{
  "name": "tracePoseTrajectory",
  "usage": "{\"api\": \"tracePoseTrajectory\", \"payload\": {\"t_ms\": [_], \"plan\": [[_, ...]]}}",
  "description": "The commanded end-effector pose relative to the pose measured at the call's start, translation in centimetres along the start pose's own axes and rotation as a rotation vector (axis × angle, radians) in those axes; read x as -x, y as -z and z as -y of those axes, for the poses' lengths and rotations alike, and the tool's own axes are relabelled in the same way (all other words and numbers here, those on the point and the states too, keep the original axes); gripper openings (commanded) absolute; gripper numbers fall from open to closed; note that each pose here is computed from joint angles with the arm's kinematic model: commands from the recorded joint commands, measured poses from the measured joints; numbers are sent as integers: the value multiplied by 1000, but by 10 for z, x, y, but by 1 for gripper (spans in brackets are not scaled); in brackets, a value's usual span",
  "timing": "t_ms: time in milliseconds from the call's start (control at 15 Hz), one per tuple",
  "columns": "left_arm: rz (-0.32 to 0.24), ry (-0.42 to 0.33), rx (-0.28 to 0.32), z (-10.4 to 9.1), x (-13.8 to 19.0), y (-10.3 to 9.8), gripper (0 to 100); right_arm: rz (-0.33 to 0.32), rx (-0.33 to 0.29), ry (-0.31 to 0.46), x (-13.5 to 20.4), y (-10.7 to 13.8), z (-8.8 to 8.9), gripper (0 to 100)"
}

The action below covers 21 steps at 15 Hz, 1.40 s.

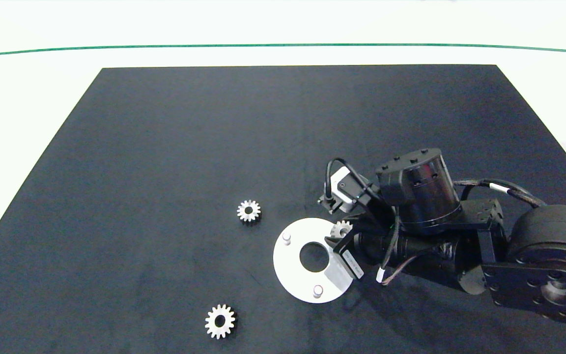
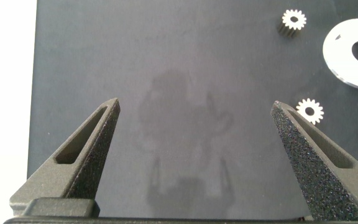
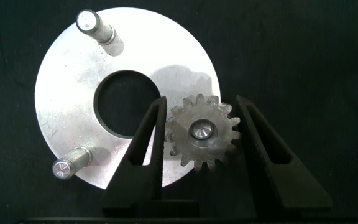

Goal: Install three planetary gears onto the carrier pins

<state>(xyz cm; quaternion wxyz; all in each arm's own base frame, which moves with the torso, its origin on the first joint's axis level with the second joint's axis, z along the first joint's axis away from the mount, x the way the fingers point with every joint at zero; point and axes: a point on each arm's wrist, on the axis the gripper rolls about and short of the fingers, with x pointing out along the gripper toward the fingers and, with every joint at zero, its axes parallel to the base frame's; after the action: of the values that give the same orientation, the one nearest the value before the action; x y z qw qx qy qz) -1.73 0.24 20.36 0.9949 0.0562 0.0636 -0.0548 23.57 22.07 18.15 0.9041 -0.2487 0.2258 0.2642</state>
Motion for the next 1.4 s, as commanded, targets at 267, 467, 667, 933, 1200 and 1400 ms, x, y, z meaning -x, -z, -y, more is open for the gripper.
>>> {"api": "tracePoseTrajectory", "payload": {"t_ms": [267,467,667,933,1200,1400], "plan": [[-13,1,-1,0,-2,-2,100,-1,-13,18,-1,1,7,100],[-9,1,-1,0,-2,-2,100,-1,-18,22,-2,1,9,100],[-20,0,-1,0,-3,3,100,95,-53,81,42,-9,24,100],[-54,0,-21,1,-6,13,100,154,-106,200,162,70,46,100],[-157,24,-144,3,-21,24,100,116,-145,274,209,111,52,100],[-262,56,-189,3,-40,23,100,139,-153,280,213,104,55,100]]}}
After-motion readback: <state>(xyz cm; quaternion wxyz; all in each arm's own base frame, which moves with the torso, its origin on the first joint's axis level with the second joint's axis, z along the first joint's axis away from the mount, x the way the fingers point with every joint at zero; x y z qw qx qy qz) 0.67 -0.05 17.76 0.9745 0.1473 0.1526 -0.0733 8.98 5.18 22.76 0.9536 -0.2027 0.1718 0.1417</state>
